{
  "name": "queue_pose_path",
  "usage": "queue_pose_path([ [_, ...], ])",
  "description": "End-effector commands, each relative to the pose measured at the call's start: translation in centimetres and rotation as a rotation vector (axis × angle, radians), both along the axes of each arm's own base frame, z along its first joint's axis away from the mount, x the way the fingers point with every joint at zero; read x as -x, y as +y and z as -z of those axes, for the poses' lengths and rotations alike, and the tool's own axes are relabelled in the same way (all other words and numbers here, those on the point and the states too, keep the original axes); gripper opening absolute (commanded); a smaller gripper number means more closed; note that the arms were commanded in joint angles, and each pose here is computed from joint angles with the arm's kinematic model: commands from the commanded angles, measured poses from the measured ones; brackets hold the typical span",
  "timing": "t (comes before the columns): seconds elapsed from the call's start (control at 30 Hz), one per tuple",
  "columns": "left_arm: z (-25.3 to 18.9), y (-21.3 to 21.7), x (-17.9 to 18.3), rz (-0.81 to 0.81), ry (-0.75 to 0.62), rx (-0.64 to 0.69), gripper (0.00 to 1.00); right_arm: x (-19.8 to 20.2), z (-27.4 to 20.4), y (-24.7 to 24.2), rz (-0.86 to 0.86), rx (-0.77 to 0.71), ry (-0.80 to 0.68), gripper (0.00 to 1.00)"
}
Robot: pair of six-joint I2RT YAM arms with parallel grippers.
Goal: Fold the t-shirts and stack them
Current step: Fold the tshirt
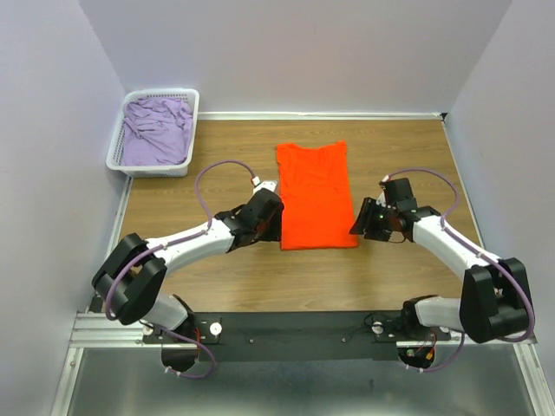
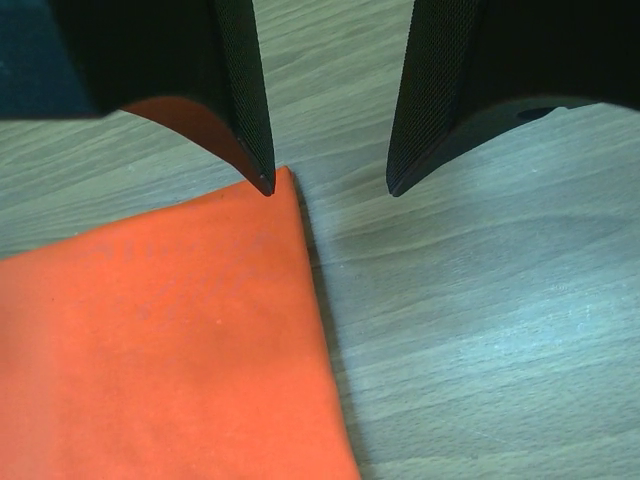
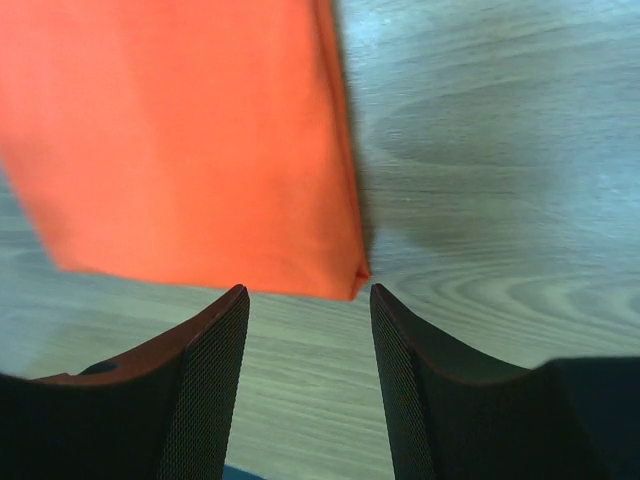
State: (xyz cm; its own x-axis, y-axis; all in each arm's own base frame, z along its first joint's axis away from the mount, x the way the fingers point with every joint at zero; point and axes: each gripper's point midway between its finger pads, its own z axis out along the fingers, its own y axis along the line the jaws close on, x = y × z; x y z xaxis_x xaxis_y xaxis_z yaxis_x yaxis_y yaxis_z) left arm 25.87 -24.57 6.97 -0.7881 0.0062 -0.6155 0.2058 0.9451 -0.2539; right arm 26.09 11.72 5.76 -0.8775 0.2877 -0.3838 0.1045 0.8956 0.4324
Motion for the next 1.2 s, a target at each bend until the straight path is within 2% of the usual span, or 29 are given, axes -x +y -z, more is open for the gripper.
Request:
queue_pose_path([
  [0.0, -0.1, -0.4, -0.1, 0.014, 0.017, -0.031, 0.57, 1.2, 1.5, -2.5, 0.058, 0.26, 0.09, 0.59],
  [0.23, 1.0, -0.5, -0.2, 0.034, 0.044, -0.078, 0.57, 0.8, 2.4, -1.4, 0.056, 0.308, 0.131, 0.48],
  [0.6, 1.3, -0.5, -0.6, 0.061, 0.038, -0.113, 0.57, 1.0, 4.2, -0.3, 0.035, 0.334, 0.171, 0.45],
  [0.83, 1.6, -0.2, -0.4, 0.078, 0.041, -0.135, 0.57, 3.1, 6.6, -0.8, 0.062, 0.388, 0.269, 0.32],
  [1.07, 1.8, 0.2, 0.0, 0.085, 0.054, -0.15, 0.57, 5.5, 8.2, -2.0, 0.09, 0.432, 0.358, 0.06],
  [1.17, 1.7, 0.1, 0.1, 0.078, 0.06, -0.14, 0.57, 5.6, 8.1, -1.8, 0.079, 0.425, 0.36, 0.0],
])
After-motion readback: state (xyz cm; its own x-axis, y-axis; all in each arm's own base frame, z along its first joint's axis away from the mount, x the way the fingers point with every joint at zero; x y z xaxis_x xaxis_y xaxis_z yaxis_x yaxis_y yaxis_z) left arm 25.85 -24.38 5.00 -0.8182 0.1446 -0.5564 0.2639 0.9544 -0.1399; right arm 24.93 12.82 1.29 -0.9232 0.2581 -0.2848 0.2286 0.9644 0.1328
